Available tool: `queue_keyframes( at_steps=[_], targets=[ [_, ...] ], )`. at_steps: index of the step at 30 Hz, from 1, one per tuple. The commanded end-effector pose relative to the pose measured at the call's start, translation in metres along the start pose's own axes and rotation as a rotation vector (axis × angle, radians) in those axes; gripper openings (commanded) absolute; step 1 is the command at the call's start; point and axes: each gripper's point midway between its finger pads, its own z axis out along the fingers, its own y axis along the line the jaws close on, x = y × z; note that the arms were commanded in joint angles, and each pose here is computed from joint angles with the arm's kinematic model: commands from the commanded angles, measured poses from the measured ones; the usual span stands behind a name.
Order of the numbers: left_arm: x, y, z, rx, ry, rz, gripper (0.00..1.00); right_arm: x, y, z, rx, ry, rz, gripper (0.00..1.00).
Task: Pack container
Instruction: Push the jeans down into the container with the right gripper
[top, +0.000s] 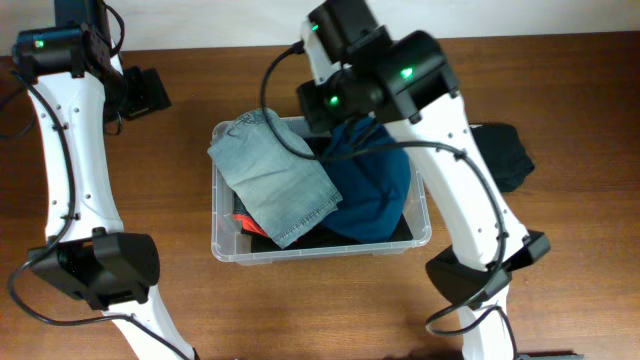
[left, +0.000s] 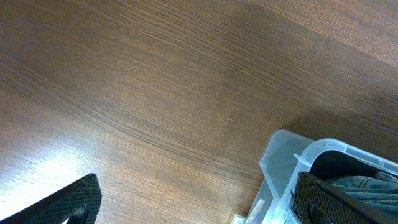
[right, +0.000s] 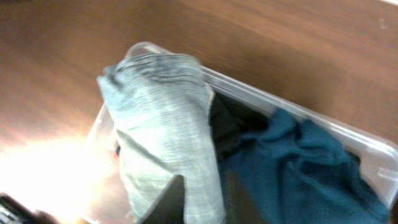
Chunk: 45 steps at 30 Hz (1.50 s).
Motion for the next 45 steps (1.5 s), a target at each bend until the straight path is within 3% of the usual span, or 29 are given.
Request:
queue_keyframes(
  at_steps=[1,16,21,31,45],
  targets=[
    [0.0,0.001,-0.003,0.007,-0.003,-0.015,0.99,0.011,0.006,0.035,0.017,0.076,-0.034,0.04],
    [0.0,0.001,-0.003,0.007,-0.003,-0.015,1.0,0.069,-0.009,0.175,0.044,0.298,-0.013,0.04],
    [0.0,0.001,-0.003,0.007,-0.003,-0.015,0.99,0.098,-0.032,0.207,0.123,0.343,0.097,0.04],
    [0.0,0.001,-0.003,0.007,-0.003,-0.015,0.99,0.117,-0.016,0.209,0.123,0.389,0.335,0.04],
    [0.0,0.001,-0.003,0.007,-0.003,-0.015,1.0,0.106,0.036,0.204,-0.009,0.397,0.628,0.04]
  ],
)
